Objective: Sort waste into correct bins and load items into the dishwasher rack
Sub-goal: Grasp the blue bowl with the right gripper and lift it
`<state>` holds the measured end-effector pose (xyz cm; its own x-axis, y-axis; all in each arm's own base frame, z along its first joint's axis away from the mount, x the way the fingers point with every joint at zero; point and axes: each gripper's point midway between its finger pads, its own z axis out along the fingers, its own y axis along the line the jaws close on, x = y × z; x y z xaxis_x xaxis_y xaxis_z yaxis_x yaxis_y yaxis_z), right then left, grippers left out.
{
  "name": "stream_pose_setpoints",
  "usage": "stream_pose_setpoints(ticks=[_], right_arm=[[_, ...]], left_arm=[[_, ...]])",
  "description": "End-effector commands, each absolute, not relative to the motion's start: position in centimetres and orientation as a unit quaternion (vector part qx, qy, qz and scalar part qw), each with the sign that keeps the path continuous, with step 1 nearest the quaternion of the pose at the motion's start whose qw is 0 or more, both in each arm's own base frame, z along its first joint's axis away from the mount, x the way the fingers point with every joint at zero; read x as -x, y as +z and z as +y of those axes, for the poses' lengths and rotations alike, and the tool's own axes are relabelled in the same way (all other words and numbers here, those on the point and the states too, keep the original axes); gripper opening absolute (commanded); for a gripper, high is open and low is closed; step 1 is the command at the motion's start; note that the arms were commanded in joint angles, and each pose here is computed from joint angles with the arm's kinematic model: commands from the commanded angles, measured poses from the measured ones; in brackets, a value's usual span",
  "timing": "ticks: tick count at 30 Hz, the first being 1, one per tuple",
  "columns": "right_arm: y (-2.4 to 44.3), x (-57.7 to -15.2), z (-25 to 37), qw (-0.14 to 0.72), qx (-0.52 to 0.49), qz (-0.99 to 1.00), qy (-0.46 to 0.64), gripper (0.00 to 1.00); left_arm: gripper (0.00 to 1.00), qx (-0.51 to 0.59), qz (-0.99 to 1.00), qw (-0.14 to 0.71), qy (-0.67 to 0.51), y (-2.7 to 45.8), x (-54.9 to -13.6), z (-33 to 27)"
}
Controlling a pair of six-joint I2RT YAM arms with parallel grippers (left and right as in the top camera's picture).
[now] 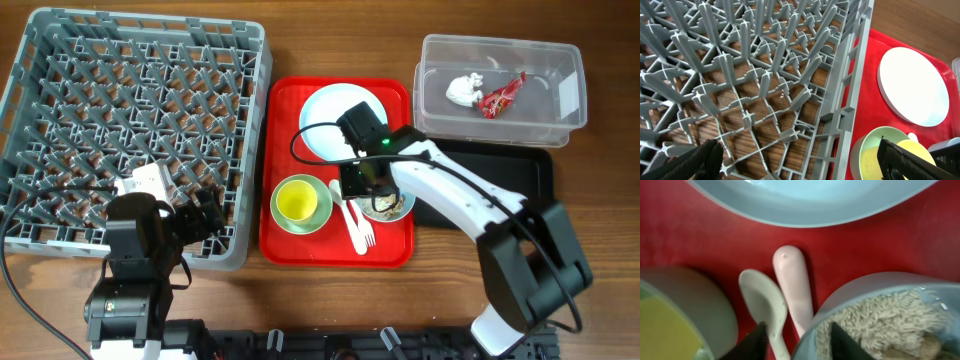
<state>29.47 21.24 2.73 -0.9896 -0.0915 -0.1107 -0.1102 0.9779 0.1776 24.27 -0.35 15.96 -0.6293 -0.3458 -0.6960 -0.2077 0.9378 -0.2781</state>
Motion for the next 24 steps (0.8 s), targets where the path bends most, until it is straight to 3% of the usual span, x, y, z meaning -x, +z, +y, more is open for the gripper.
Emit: stream_pose_setpoints(ticks=[1, 3, 7, 15, 20, 24], right_arm=[[0.6, -29.0, 20.6, 0.028, 0.005, 0.997, 0.069, 0.31], [0.4, -28.9, 20.3, 0.025, -0.012, 0.998, 0.06, 0.27], [0.7, -28.8, 20.1, 0.024, -0.016, 0.998, 0.058, 0.04], [7.6, -30.6, 19.5, 0.087, -0.022, 0.994, 0.069, 0.04], [12.9, -32.3, 16.9, 0.146, -0.068, 0.98, 0.115, 0.04], [14.6, -33.4, 14.3, 0.14, -0.122, 0.966, 0.178, 0.04]], left_arm=[[1.0, 0.155, 0.894, 0.412, -0.081, 16.8, -24.5, -0.1], [1.0, 0.155, 0.894, 0.412, -0.081, 16.8, -24.5, -0.1], [1.0, 0.155, 0.896, 0.409, -0.08, 16.7, -24.4, -0.1], [1.0, 0.155, 0.896, 0.409, -0.08, 16.7, -24.4, -0.1], [1.0, 0.155, 0.896, 0.409, -0.08, 16.7, -24.4, -0.1], [1.0, 0.155, 0.896, 0.409, -0.08, 16.7, -24.4, -0.1]])
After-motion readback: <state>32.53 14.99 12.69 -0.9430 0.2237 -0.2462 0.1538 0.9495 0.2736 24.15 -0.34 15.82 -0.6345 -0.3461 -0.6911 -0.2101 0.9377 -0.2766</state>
